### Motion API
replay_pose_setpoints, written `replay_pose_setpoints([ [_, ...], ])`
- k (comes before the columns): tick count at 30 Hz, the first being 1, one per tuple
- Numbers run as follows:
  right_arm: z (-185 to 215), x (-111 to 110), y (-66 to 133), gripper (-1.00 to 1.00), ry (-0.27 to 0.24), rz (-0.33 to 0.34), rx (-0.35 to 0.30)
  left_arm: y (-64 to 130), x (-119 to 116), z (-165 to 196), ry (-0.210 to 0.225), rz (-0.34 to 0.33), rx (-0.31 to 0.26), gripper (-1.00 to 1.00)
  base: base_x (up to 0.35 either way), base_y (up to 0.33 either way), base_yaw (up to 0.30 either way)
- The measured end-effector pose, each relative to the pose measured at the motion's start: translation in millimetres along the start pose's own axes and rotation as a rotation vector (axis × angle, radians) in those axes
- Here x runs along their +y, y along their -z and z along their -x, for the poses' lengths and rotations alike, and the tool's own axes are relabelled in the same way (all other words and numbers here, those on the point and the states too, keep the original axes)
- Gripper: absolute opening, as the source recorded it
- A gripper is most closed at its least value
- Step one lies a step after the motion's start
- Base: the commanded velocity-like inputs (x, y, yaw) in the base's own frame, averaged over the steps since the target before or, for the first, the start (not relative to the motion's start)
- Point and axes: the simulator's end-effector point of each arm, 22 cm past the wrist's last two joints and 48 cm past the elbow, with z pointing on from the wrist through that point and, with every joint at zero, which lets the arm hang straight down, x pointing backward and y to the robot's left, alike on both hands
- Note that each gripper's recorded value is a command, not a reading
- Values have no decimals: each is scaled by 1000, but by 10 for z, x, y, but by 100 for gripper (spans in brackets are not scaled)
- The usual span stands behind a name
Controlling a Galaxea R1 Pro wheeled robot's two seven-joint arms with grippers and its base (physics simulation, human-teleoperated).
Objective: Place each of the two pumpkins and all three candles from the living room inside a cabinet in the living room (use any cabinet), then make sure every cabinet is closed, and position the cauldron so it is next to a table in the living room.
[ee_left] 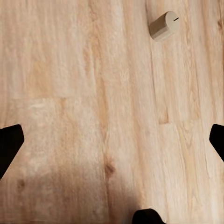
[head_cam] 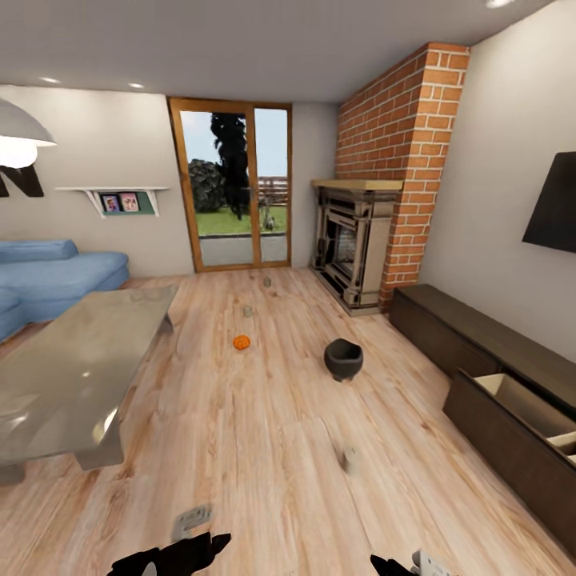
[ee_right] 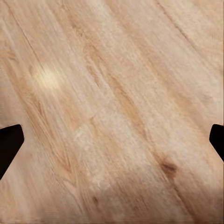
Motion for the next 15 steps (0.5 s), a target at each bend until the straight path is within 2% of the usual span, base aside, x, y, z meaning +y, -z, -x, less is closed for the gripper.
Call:
replay_pose_setpoints([
  [8, 9, 16, 3, 100, 1, 7, -2, 3, -6, 8, 1, -1, -2, 100, -338, 0, 72],
  [15, 8, 16, 3, 100, 1, 7, -1, 4, -6, 8, 1, -1, -2, 100, -339, 0, 230],
])
